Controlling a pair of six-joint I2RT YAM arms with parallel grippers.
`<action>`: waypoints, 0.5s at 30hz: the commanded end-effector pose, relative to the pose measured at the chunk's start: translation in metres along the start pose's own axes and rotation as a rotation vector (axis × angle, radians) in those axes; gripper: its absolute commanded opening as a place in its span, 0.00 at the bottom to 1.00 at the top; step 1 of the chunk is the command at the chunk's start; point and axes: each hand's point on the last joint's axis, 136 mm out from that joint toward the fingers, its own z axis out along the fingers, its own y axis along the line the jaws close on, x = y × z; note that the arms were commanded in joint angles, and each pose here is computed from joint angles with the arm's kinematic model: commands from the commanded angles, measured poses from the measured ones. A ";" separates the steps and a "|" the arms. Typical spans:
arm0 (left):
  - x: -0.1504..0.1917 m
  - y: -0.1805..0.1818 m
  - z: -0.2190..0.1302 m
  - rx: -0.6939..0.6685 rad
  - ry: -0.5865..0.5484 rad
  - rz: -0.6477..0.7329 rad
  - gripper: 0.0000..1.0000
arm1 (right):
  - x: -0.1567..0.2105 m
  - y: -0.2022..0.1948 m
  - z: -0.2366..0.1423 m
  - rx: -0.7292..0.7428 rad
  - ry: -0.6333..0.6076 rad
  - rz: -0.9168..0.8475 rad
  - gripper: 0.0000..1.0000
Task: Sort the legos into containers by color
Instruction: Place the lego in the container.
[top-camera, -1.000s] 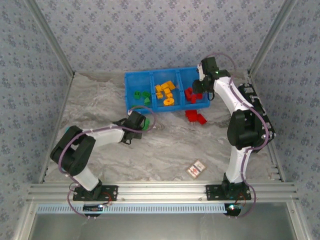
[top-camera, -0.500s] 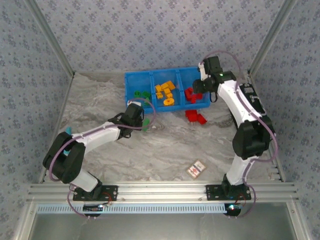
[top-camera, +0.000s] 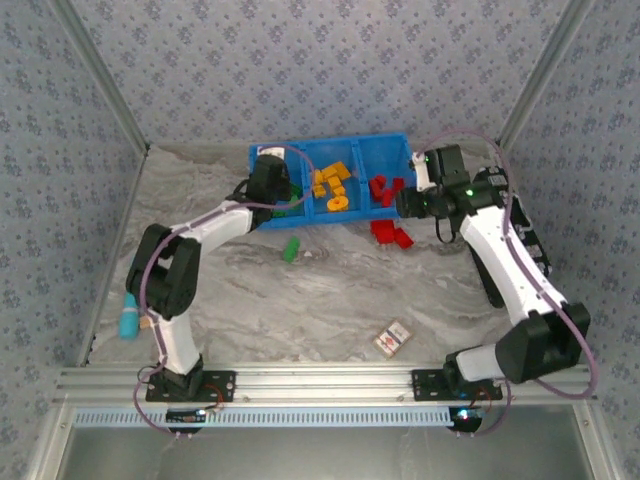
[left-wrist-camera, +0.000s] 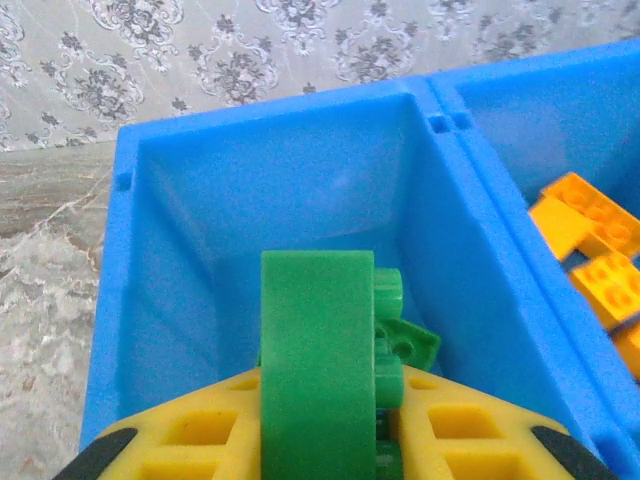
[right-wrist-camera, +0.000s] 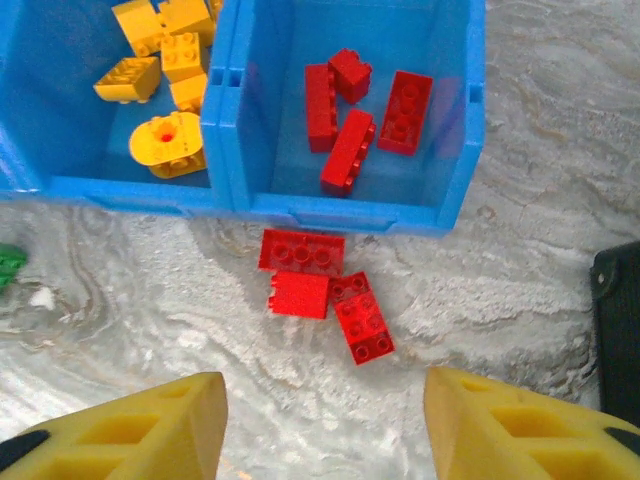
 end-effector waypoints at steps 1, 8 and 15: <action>-0.015 -0.008 0.018 0.018 -0.032 0.006 0.28 | 0.009 0.004 -0.023 -0.036 -0.024 0.065 0.60; -0.001 0.001 0.053 0.008 0.019 0.006 0.27 | 0.032 0.014 -0.042 -0.103 -0.030 0.079 0.65; 0.006 -0.002 0.074 0.023 0.048 -0.008 0.27 | 0.051 0.025 -0.048 -0.167 -0.023 0.087 0.87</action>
